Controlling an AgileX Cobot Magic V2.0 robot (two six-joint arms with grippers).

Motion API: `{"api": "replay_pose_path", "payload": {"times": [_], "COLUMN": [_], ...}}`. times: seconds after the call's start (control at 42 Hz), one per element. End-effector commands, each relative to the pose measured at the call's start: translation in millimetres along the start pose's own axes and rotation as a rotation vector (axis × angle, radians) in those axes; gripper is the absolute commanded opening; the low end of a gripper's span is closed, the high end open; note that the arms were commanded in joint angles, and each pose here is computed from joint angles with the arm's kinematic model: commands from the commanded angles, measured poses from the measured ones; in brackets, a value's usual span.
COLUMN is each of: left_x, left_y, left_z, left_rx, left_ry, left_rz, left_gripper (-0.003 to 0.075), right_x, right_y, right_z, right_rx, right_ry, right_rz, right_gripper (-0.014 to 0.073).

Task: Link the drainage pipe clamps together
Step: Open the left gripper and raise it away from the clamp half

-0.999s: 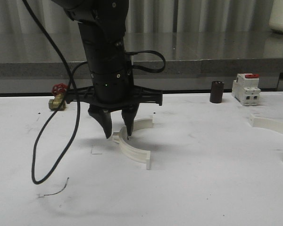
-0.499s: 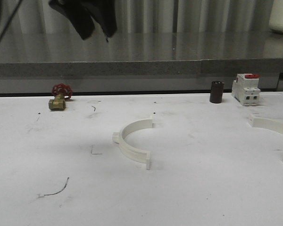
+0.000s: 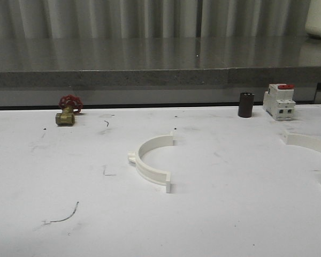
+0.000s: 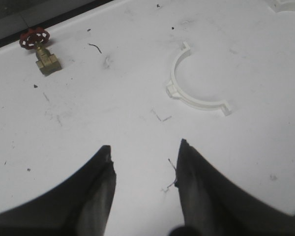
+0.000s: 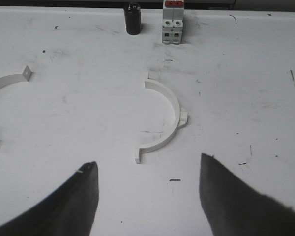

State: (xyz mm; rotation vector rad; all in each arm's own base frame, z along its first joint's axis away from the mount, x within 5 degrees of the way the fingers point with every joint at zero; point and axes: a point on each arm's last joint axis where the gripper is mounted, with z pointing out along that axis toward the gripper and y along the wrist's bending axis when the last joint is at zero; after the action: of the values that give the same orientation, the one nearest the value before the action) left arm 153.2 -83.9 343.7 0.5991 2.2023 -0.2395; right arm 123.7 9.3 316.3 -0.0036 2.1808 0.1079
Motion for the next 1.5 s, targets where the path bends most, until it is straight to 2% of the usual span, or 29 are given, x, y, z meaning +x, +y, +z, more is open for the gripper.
{"api": "replay_pose_path", "payload": {"times": [0.0,0.19,0.428,0.571,0.69,0.809,0.904,1.046,1.284,1.475], "left_x": [13.3,46.9,53.5,53.5,53.5,53.5,53.5,53.5,53.5,53.5], "left_y": [-0.3,-1.7,-1.4,-1.4,-1.4,-1.4,-1.4,-1.4,-1.4,-1.4], "left_z": [-19.0,-33.7,-36.2,-36.2,-36.2,-36.2,-36.2,-36.2,-36.2,-36.2], "left_rx": [0.0,0.005,-0.001,-0.001,-0.001,-0.001,-0.001,-0.001,-0.001,-0.001], "left_ry": [-0.115,-0.154,-0.161,-0.161,-0.161,-0.161,-0.161,-0.161,-0.161,-0.161], "left_rz": [-0.009,-0.015,-0.009,-0.009,-0.009,-0.009,-0.009,-0.009,-0.009,-0.009], "left_gripper": [0.0295,0.0294,0.0294,0.0294,0.0294,0.0294,0.0294,0.0294,0.0294,0.0294], "right_x": [-13.2,-13.5,-16.2,-25.9,-43.7,-61.6,-67.4,-69.0,-65.3,-61.7], "right_y": [0.2,1.7,1.7,1.9,-1.9,-16.5,-31.7,-39.5,-46.9,-48.5], "right_z": [-4.0,-4.1,-4.4,9.7,41.0,74.8,104.5,148.5,200.2,225.8], "right_rx": [0.003,-0.014,-0.013,-0.007,0.029,0.087,0.118,0.119,0.12,0.114], "right_ry": [-0.084,-0.088,-0.109,0.04,0.195,0.286,0.371,0.463,0.504,0.506], "right_rz": [-0.013,0.01,0.009,0.024,0.005,0.033,0.085,0.107,0.116,0.123], "right_gripper": [0.0477,0.0477,0.0477,0.0477,0.0477,0.0477,0.0477,0.0477,0.0477,0.0477]}}
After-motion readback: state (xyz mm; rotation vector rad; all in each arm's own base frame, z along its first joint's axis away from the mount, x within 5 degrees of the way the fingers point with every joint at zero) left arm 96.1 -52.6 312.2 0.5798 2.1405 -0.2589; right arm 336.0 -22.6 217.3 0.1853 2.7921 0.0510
